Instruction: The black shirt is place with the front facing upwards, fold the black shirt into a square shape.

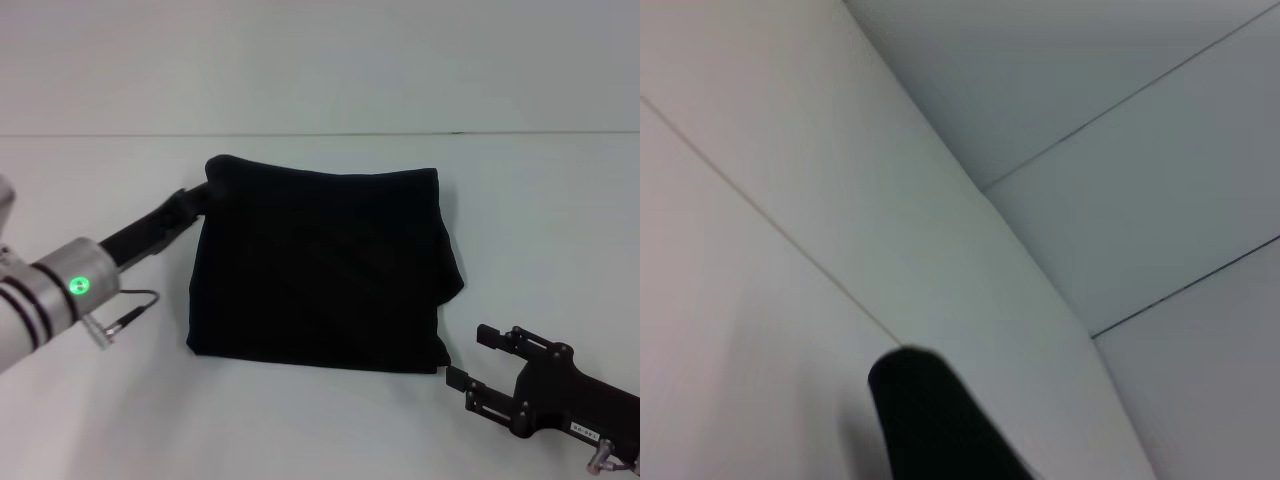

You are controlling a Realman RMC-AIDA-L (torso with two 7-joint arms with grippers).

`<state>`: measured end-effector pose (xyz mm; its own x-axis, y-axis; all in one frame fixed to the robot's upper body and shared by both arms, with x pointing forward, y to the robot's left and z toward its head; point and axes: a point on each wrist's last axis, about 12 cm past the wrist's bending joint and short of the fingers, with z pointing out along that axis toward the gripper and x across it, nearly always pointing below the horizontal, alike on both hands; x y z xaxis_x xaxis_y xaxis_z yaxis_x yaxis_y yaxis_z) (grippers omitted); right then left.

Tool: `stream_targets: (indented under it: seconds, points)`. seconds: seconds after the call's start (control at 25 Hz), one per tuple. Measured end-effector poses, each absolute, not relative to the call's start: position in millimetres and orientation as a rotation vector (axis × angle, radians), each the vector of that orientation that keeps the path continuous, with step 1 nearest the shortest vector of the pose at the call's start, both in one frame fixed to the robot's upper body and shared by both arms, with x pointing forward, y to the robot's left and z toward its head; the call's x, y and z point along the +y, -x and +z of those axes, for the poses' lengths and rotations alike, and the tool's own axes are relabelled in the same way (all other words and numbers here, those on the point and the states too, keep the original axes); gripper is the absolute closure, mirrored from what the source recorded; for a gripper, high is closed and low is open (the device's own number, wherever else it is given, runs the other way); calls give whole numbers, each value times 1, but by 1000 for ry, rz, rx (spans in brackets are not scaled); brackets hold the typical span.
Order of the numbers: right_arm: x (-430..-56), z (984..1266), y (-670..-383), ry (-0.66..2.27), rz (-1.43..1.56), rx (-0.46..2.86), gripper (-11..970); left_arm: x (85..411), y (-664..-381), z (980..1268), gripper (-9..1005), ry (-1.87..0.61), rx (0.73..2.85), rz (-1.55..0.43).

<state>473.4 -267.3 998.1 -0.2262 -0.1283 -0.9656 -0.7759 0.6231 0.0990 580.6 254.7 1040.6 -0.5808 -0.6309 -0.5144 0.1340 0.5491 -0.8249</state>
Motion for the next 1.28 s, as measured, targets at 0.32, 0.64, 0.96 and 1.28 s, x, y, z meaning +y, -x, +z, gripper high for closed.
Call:
stream_targets:
  seconds: [0.32,0.64,0.96,1.28]
  points:
    - [-268,1001,-477,734,707,1706,230,306,-565,1054,485,195,1912,-990]
    - [-264,1009,-486,787,710,1659,230,308,-533,1081,312,-579,1828,-960]
    - [-258,1008,-490,851,710,1670,230,297,-495,1052,85,-855,1838,-881]
    - [-260,1005,-488,848,700,1686,230,299,-485,1043,77,-824,1861,-870]
